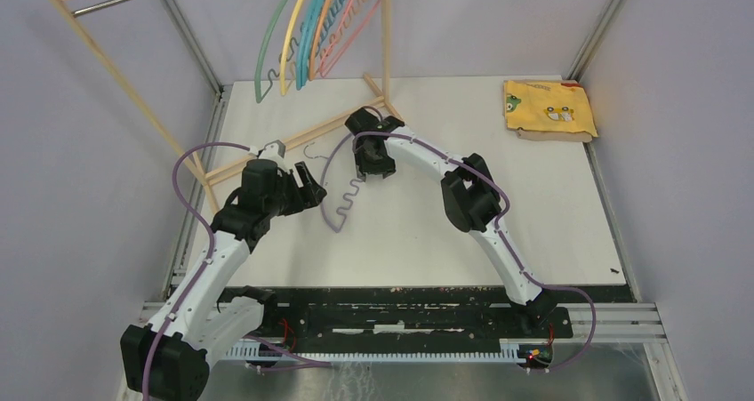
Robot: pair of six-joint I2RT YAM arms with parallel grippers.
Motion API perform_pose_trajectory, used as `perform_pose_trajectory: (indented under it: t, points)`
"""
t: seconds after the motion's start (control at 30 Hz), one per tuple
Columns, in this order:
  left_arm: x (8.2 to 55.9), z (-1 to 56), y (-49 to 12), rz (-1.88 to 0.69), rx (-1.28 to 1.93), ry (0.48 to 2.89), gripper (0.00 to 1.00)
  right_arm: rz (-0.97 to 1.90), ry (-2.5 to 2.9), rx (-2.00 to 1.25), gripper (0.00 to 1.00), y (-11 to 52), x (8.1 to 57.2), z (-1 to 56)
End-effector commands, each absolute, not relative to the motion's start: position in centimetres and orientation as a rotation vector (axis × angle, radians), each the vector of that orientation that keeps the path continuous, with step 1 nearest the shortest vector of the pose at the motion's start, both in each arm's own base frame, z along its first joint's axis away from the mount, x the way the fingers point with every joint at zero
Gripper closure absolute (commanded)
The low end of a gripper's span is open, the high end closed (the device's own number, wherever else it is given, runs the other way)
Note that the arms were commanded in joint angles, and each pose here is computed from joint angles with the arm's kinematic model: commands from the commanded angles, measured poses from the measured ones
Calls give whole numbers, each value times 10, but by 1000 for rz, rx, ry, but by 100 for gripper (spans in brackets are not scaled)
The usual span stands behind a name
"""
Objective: Organize the hangers
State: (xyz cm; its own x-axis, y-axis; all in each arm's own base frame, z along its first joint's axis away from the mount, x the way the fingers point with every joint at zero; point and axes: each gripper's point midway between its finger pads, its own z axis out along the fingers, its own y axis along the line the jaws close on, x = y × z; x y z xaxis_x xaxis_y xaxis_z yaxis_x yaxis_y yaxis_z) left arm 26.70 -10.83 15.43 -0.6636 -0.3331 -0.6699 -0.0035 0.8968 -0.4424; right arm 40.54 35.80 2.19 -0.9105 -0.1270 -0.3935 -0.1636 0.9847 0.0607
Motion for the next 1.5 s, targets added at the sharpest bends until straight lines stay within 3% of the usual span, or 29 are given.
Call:
perform_pose_trajectory:
  t: [0.0,0.47,0.93,1.1,1.37,1.47]
  points:
    - [276,174,-116,-587,-249,2193,21,185,2646,-199,36,367,415,43]
    - [273,167,-115,-582,-250,2208,21,329,2577,-145,39,390,419,62]
    - [273,163,-116,-579,-246,2225,21,192,2648,-151,40,382,421,22]
    - [272,163,-116,-579,-245,2228,21,77,2666,-178,52,366,420,11]
    - [271,165,-115,-576,-247,2221,21,-51,2749,-253,58,338,396,-10]
    - [272,165,-115,-578,-252,2216,21,-154,2772,-326,72,320,389,-15]
